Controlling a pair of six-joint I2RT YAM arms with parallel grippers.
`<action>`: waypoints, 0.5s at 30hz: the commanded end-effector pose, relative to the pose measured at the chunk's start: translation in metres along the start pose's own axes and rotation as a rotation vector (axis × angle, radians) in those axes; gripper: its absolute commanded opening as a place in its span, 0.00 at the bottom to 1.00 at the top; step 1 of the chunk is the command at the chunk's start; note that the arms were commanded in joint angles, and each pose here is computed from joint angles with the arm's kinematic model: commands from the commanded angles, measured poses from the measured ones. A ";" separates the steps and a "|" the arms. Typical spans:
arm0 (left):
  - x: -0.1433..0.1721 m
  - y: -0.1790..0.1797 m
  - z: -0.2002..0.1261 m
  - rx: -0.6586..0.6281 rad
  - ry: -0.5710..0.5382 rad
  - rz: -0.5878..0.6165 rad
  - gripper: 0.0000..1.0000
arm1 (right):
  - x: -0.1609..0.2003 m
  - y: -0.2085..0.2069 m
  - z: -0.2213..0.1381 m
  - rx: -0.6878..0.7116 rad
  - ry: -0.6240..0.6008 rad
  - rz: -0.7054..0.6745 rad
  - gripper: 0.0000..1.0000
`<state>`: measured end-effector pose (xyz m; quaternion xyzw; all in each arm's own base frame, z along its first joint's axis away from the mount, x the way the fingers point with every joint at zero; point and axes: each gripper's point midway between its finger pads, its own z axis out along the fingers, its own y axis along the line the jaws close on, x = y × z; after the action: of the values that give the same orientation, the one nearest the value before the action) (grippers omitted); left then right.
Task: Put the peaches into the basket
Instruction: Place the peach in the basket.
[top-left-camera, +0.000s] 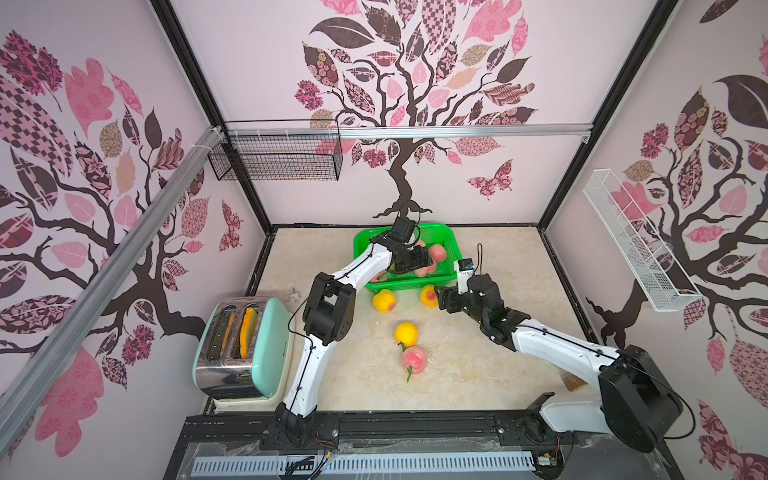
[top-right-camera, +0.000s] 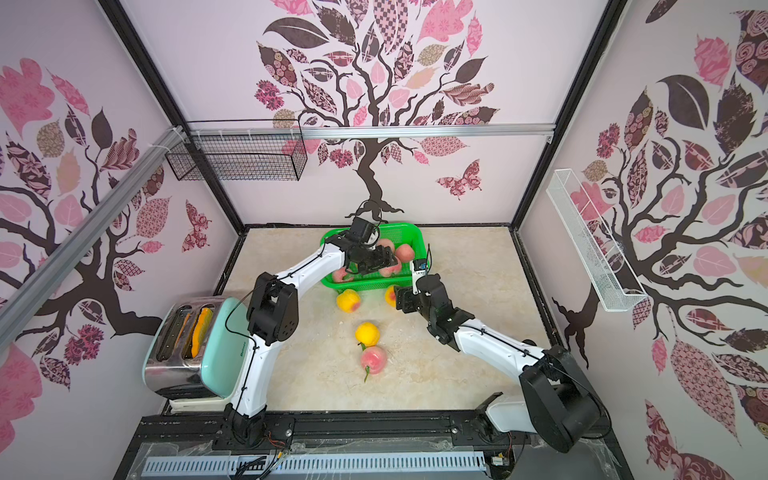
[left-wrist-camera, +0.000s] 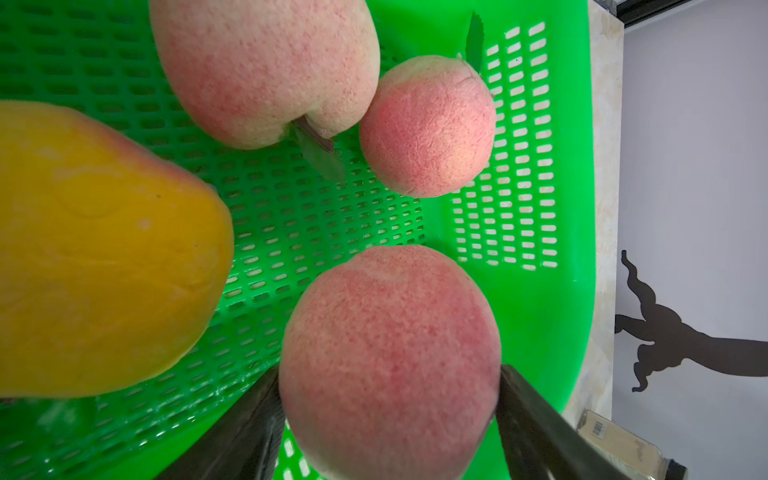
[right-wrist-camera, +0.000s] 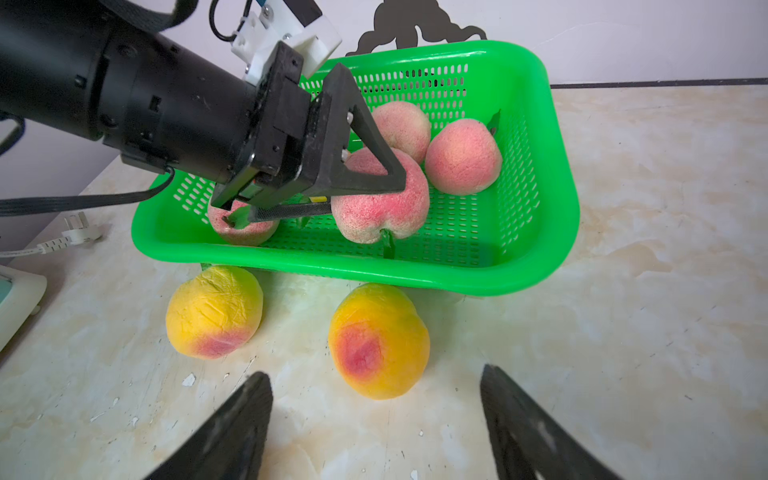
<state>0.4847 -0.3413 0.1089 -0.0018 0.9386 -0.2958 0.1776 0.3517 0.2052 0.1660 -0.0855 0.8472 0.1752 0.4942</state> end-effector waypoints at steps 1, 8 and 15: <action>0.001 0.003 0.008 -0.005 0.008 -0.009 0.80 | 0.003 0.000 -0.003 -0.003 0.001 0.005 0.81; 0.001 0.000 0.010 0.014 0.009 -0.018 0.84 | 0.003 -0.001 -0.004 0.001 0.000 0.004 0.81; -0.003 -0.001 0.004 0.006 -0.014 -0.017 0.87 | 0.002 0.000 -0.004 0.000 -0.003 0.005 0.81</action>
<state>0.4862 -0.3427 0.1105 -0.0120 0.9367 -0.3017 0.1774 0.3517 0.2052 0.1660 -0.0855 0.8472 0.1752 0.4942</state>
